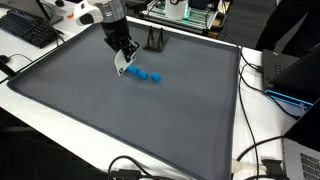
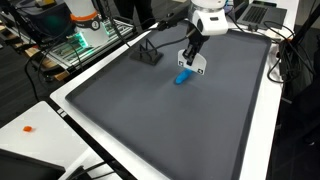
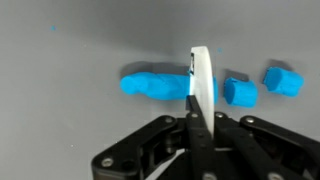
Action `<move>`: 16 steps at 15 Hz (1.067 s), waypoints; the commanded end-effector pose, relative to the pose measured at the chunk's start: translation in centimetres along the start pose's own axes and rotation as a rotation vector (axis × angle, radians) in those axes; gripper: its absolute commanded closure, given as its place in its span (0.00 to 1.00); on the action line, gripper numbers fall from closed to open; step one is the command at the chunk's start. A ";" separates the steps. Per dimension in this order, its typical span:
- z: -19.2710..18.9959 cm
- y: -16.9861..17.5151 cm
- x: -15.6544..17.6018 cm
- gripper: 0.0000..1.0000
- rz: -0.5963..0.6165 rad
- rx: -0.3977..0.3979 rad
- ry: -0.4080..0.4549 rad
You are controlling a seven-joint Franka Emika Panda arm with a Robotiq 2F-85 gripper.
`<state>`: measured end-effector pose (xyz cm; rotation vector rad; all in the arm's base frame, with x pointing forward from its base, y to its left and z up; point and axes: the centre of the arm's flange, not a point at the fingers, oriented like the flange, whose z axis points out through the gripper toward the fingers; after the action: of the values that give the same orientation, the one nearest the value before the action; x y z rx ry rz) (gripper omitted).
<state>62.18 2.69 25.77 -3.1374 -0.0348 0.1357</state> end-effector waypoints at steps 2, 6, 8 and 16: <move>1.7 0.1 -1.1 0.99 -0.013 0.022 0.002; 2.7 -0.2 -1.3 0.99 -0.026 0.038 0.003; 3.4 -0.2 -1.5 0.99 -0.034 0.041 -0.007; 5.9 -0.5 -1.6 0.99 -0.053 0.041 -0.030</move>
<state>60.97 2.88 22.83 -3.1154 -0.0896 0.1467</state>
